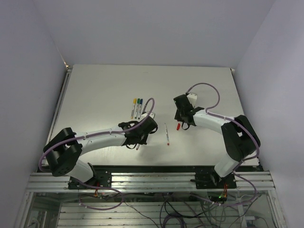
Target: Insert the pens into the pen caps
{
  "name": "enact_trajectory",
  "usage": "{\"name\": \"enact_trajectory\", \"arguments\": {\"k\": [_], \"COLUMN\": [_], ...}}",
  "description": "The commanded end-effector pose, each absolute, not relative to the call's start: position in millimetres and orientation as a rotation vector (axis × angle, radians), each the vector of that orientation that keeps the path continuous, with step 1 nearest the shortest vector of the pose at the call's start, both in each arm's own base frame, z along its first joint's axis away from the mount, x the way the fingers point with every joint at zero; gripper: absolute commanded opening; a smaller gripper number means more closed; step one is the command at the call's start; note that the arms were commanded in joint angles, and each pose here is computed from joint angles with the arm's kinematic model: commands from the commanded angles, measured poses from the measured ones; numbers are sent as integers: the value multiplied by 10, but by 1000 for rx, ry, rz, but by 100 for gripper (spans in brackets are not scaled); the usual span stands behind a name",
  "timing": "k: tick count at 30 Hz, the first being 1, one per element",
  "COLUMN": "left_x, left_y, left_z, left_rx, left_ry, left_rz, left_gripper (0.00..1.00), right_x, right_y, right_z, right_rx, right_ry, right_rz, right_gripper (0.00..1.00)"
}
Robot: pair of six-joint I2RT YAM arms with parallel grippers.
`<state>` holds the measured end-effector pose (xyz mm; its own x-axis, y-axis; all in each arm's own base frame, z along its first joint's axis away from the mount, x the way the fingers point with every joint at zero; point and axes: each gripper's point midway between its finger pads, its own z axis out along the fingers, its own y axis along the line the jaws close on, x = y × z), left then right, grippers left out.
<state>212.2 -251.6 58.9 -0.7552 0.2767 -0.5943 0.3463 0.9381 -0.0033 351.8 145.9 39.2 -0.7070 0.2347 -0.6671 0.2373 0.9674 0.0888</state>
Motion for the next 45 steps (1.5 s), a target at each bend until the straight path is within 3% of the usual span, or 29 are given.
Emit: {"name": "enact_trajectory", "arguments": {"k": [1, 32, 35, 40, 45], "left_x": [2104, 2065, 2059, 2055, 2064], "left_y": [-2458, -2478, -2474, -2461, -2483], "left_z": [636, 532, 536, 541, 562], "left_rx": [436, 445, 439, 433, 431], "left_ry": [2470, 2490, 2490, 2486, 2478], "left_rz": [-144, -160, -166, -168, -185], "left_gripper": [7, 7, 7, 7, 7], "right_x": [3568, 3534, 3511, 3453, 3481], "right_y": [1479, 1369, 1355, 1363, 1380], "right_z": [370, -7, -45, -105, 12], "right_rx": [352, 405, 404, 389, 360], "right_ry": [2396, 2468, 2478, 2505, 2478], "right_rz": [-6, -91, -102, -96, -63], "right_gripper": [38, 31, 25, 0, 0]}}
